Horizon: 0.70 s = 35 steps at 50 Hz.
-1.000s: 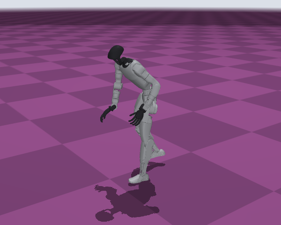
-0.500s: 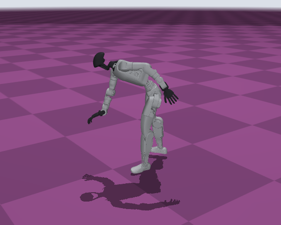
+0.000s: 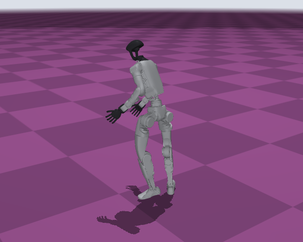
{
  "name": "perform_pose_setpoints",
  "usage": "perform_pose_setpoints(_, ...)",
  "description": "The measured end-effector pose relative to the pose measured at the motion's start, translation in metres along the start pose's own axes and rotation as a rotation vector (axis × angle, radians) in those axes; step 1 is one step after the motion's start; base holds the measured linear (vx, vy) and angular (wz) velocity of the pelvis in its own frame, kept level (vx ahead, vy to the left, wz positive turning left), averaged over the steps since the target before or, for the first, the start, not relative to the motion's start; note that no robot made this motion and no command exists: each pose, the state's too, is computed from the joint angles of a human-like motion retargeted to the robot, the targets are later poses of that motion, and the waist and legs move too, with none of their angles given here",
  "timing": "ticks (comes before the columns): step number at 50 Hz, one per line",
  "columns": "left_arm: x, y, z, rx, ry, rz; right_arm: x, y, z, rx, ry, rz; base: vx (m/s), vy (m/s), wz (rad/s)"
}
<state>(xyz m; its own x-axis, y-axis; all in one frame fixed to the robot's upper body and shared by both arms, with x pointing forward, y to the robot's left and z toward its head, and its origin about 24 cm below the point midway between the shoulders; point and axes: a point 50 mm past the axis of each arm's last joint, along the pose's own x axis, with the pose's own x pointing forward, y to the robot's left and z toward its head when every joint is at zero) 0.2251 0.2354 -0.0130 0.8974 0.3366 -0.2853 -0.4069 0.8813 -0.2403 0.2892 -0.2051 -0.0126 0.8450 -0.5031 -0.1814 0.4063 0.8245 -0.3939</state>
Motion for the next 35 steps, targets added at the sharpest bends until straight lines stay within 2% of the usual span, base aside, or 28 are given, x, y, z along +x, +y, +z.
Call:
perform_pose_setpoints(7,0.003,0.024,0.005,-0.083,0.039,0.135,-0.008,0.003,-0.010,0.231,0.120,0.018,0.17,-0.36,-2.18)
perform_pose_setpoints(10,0.006,0.013,0.004,-0.152,0.061,0.153,0.000,-0.014,-0.006,0.363,0.151,-0.037,0.21,-0.26,-2.99)
perform_pose_setpoints(12,0.009,0.003,0.002,0.061,0.083,0.044,0.007,-0.030,-0.003,0.495,0.166,-0.064,0.26,-0.23,-2.49)
perform_pose_setpoints(15,0.017,-0.025,0.012,0.156,0.064,-0.113,0.019,-0.048,0.006,0.593,0.149,-0.014,0.24,-0.23,-2.26)
perform_pose_setpoints(18,0.023,-0.055,0.028,0.196,0.003,-0.236,0.029,-0.065,0.019,0.813,0.147,-0.105,0.24,-0.16,-2.34)
perform_pose_setpoints(25,0.024,-0.112,0.058,0.340,-0.167,-0.469,0.041,-0.077,0.026,1.027,0.133,-0.123,0.31,-0.04,-2.45)
perform_pose_setpoints(30,0.015,-0.171,0.087,0.704,-0.453,-0.671,0.024,-0.082,-0.029,1.078,0.251,-0.159,0.41,0.07,-1.93)
perform_pose_setpoints(35,-0.004,-0.226,0.125,1.028,-0.830,-0.735,-0.033,-0.080,-0.130,0.888,0.599,-0.240,0.47,0.16,-1.14)
